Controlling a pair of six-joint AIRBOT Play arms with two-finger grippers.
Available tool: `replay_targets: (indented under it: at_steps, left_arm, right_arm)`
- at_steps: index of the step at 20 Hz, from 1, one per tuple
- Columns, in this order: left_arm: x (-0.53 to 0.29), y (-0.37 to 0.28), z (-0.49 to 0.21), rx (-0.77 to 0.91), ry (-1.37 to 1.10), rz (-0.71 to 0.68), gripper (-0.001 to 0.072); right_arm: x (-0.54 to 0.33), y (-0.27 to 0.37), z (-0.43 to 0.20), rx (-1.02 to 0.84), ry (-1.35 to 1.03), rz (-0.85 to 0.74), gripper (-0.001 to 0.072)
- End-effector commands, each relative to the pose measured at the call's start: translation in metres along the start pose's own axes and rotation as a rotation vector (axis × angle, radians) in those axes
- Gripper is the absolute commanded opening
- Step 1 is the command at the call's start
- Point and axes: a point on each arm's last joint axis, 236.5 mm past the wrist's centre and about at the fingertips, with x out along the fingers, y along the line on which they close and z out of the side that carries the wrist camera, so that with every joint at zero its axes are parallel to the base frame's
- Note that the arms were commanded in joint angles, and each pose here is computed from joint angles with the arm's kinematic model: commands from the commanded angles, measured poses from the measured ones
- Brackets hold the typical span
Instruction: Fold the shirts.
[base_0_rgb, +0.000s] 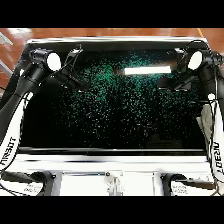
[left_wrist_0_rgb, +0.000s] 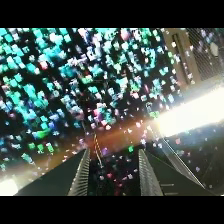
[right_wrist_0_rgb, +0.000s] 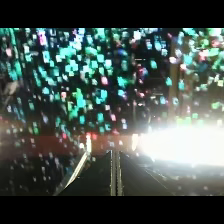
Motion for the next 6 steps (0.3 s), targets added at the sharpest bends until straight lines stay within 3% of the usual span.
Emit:
replay_targets:
  at_steps: [1, 6]
  left_arm:
    - [0.0014, -0.0001, -0.0007, 0.0, 0.005, -0.001, 0.0393]
    - [0.0069, 0.0004, -0.0013, -0.001, 0.014, 0.0, 0.0393]
  right_arm:
    - [0.0004, 0.0032, 0.0001, 0.008, 0.001, 0.009, 0.0055]
    - [0.0004, 0.0032, 0.0001, 0.008, 0.001, 0.009, 0.0055]
